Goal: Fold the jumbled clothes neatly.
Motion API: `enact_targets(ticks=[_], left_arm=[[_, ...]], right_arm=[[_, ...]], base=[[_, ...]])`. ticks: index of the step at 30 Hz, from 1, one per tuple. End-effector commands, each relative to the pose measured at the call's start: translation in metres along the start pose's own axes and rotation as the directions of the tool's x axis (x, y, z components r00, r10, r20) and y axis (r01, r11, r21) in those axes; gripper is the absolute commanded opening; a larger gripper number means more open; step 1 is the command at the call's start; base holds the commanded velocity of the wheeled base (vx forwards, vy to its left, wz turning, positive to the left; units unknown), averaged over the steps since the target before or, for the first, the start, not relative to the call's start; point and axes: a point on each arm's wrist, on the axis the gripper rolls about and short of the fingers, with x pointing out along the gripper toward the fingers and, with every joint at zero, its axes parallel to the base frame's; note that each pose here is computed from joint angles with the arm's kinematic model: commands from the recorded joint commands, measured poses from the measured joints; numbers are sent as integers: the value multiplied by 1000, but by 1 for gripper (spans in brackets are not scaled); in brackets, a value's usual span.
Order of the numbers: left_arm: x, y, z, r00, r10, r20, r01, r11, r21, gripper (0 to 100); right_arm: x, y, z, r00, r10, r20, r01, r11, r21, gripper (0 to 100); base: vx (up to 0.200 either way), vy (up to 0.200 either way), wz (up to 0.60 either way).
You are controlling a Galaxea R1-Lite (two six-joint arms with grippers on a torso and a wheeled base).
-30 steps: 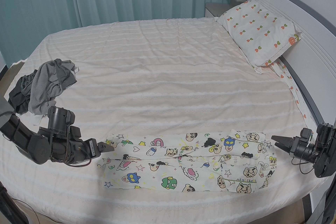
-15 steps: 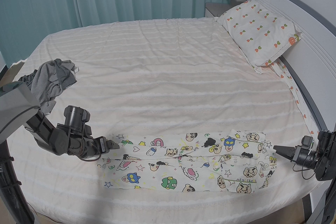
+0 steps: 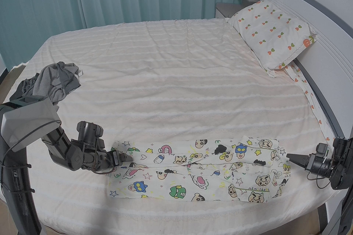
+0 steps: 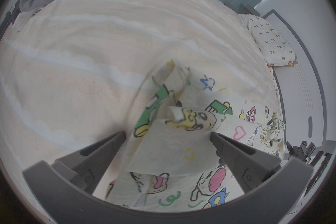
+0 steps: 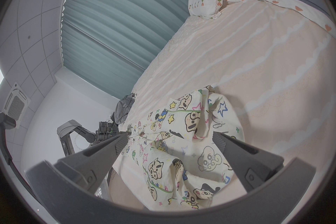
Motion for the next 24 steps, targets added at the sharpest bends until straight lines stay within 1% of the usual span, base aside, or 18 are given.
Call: enact_targets(ticks=[1, 6, 10, 15, 18, 24], left_arm=[[4, -6, -10, 999, -12, -41, 12, 1000, -2, 100], [-14, -16, -3, 999, -42, -2, 42, 999, -9, 100], [-19, -16, -4, 998, -55, -8, 55, 998, -10, 100], [-16, -16, -3, 999, -51, -8, 51, 999, -10, 100], [-7, -14, -3, 999, -35, -9, 35, 999, -11, 100], [-5, -16, -7, 999, -35, -20, 34, 999, -24, 100]], right_arm=[[1, -3, -2, 1000, 0, -5, 0, 1000, -6, 100], [2, -4, -4, 1000, -1, -8, 1, 1000, -24, 100], [2, -4, -4, 1000, 0, -10, 0, 1000, -23, 100], [2, -4, -4, 1000, 0, -12, -1, 1000, -22, 100], [2, -4, -4, 1000, 0, -12, -1, 1000, -24, 100], [3, -5, -5, 1000, 0, -13, 0, 1000, -21, 100]], base=[[0, 0, 0], [0, 0, 0], [0, 0, 0], [0, 0, 0], [0, 0, 0], [0, 0, 0]])
